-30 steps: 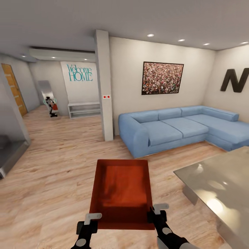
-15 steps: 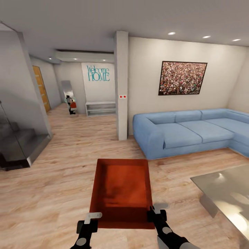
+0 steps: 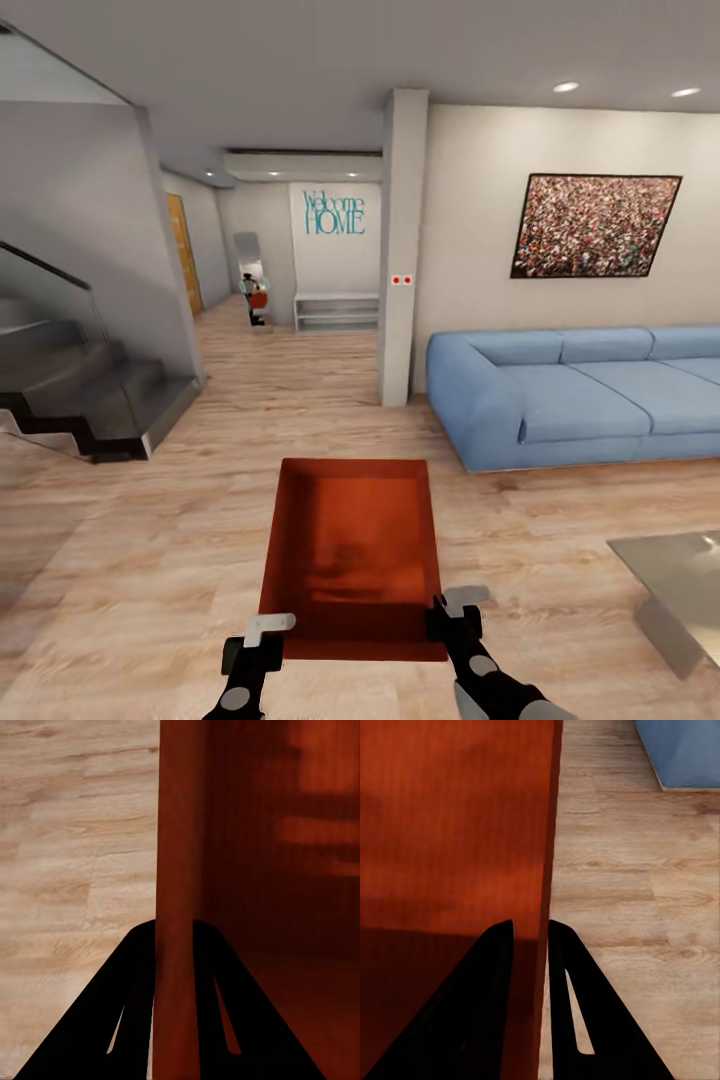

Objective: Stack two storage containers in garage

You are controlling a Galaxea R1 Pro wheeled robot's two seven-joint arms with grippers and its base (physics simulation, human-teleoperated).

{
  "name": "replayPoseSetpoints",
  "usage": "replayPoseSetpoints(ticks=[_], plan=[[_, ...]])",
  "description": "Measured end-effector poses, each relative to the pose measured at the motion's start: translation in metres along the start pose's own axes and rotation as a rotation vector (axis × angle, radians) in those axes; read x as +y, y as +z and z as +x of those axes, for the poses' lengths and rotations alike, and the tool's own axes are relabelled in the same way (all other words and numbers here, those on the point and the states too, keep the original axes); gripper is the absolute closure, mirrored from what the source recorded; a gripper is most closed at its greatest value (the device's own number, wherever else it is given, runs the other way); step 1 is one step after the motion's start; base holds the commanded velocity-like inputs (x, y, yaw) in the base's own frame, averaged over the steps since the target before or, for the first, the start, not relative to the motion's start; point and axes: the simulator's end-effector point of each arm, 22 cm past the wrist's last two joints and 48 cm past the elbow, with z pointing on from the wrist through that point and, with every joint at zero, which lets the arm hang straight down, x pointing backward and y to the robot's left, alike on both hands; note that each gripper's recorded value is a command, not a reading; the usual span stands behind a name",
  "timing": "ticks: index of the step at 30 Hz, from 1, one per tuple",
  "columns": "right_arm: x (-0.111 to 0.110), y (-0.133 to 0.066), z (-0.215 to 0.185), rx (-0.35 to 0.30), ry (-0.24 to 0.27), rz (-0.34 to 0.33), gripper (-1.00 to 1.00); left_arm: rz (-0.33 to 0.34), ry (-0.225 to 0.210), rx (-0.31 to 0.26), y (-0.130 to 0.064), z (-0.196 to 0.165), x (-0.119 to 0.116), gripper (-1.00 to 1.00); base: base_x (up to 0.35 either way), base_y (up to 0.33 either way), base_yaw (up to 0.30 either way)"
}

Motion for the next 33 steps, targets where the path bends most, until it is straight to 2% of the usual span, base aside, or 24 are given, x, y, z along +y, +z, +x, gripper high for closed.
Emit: replayPoseSetpoints(ticks=[33], plan=[[0.001, -0.0012, 0.005, 0.011, -0.005, 0.0, 1.0, 0.002, -0.005, 0.011, -0.001, 0.0065, 0.0004, 1.0, 0.001, 0.0, 0.29]])
